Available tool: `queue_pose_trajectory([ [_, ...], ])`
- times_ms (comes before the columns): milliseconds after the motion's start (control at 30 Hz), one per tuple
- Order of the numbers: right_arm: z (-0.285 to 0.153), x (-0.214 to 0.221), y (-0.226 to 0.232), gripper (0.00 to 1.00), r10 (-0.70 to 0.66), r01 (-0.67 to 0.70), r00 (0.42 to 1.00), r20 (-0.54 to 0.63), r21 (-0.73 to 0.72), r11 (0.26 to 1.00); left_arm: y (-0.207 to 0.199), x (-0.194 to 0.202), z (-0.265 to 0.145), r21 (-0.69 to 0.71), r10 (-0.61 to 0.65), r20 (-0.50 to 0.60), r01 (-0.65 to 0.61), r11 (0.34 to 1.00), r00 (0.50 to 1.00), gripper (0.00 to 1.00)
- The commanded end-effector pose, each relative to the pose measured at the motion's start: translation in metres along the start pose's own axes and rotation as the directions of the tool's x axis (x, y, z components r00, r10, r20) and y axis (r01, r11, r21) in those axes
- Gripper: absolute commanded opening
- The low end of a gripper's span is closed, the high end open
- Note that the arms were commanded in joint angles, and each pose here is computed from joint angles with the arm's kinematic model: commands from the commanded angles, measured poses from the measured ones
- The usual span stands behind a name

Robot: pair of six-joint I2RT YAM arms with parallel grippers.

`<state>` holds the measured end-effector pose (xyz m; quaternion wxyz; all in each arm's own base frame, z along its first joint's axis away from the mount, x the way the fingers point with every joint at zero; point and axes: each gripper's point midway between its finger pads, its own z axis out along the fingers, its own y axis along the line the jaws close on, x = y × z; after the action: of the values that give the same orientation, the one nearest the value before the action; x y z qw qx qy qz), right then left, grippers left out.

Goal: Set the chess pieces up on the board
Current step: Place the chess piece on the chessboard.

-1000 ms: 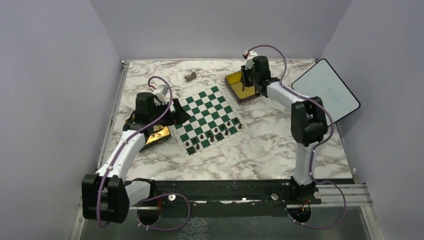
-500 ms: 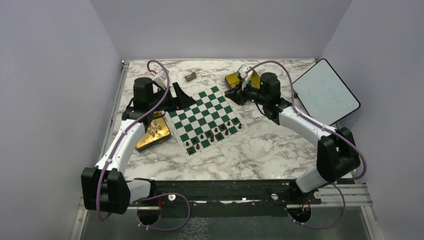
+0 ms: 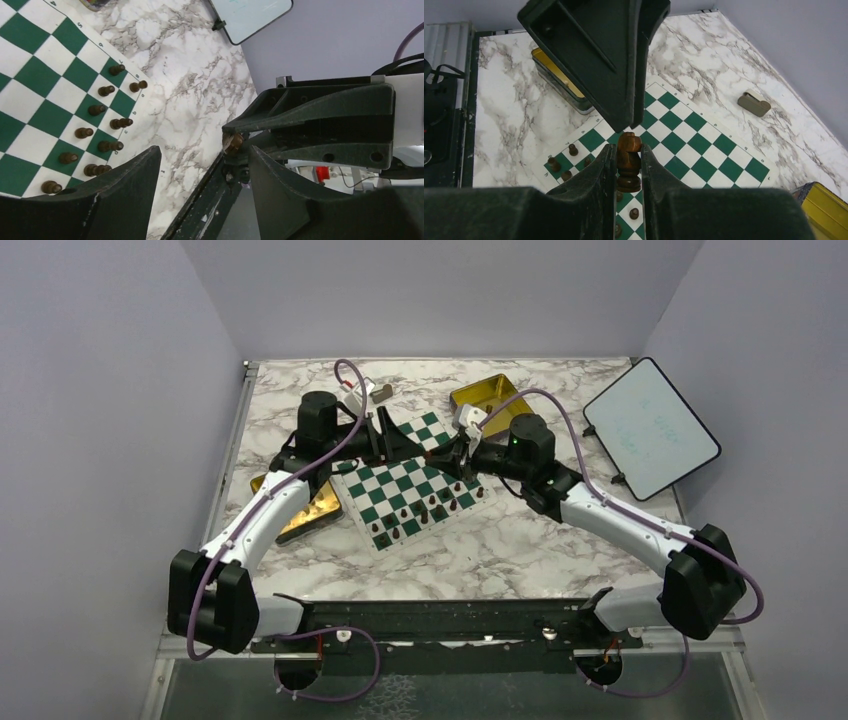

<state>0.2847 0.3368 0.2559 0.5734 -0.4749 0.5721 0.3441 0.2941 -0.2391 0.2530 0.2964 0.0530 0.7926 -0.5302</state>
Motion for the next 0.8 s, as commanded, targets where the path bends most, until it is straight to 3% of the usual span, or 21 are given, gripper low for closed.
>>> queue_pose_trajectory([
  [0, -0.002, -0.017, 0.005, 0.15, -0.045, 0.045, 0.998, 0.047, 0.000, 0.999, -0.028, -0.004, 0.004, 0.100, 0.008, -0.004, -0.008, 0.995, 1.000, 0.65],
  [233, -0.002, -0.022, 0.012, 0.15, -0.035, 0.036, 0.997, 0.067, -0.025, 0.999, -0.030, 0.007, 0.008, 0.147, -0.015, -0.032, 0.020, 0.989, 0.999, 0.61],
  [600, -0.006, -0.035, 0.034, 0.15, 0.035, -0.017, 0.988, 0.149, -0.120, 0.993, -0.045, 0.024, -0.004, 0.236, 0.038, -0.061, -0.023, 0.971, 0.997, 0.44],
  [767, -0.009, -0.042, 0.042, 0.14, 0.065, -0.038, 0.983, 0.169, -0.158, 0.987, -0.054, 0.029, -0.012, 0.277, 0.094, -0.069, -0.071, 0.958, 0.993, 0.32],
])
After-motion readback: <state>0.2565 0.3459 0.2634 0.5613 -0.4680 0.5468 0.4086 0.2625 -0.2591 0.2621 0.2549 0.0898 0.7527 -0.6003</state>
